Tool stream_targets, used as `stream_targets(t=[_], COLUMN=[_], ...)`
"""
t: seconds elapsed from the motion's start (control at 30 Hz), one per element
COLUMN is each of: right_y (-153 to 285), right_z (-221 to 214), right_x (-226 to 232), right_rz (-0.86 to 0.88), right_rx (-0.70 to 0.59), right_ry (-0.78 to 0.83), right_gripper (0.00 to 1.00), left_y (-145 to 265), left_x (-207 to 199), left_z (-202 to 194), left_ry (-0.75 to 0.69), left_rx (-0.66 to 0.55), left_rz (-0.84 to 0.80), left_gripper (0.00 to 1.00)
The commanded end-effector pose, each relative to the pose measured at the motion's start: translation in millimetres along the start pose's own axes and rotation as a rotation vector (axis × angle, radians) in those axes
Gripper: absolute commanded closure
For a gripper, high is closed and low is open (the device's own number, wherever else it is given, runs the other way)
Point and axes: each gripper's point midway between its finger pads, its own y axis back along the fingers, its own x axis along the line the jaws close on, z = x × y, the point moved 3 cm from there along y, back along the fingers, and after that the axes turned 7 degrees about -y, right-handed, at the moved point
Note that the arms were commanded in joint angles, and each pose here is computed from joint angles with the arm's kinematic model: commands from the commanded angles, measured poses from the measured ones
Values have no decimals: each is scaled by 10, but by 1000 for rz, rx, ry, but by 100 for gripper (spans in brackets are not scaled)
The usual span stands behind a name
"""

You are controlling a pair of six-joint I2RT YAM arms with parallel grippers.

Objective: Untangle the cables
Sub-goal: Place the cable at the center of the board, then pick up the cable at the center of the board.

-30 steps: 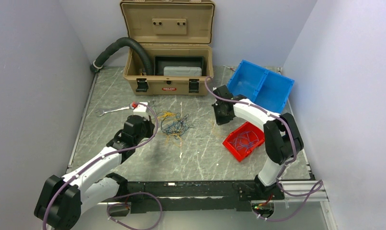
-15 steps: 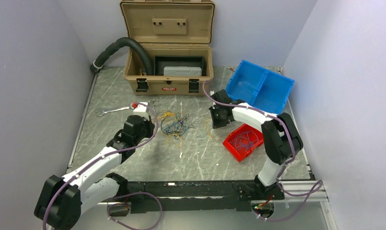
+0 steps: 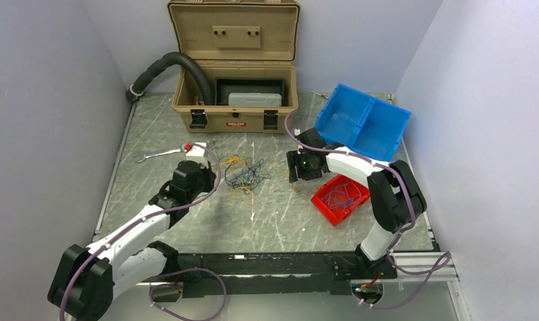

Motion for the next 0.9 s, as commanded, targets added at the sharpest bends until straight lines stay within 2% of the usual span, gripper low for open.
stream_targets(t=[0.0, 0.23, 0.47, 0.63, 0.87], right_y=[128, 34, -46, -140, -276], right_z=[81, -15, -68, -110, -221], right_x=[135, 134, 159, 117, 58], right_rz=[63, -2, -70, -110, -165], right_rx=[-59, -31, -11, 2, 32], right_ry=[28, 82, 133, 133, 138], right_gripper=[32, 21, 20, 28, 55], left_y=[18, 18, 9, 6, 2], left_x=[-25, -22, -18, -15, -14], left_z=[121, 116, 113, 109, 108], left_ry=[-12, -14, -14, -16, -16], left_rx=[-53, -50, -48, -46, -45], left_rz=[-19, -17, -15, -13, -12], left_gripper=[100, 100, 100, 100, 100])
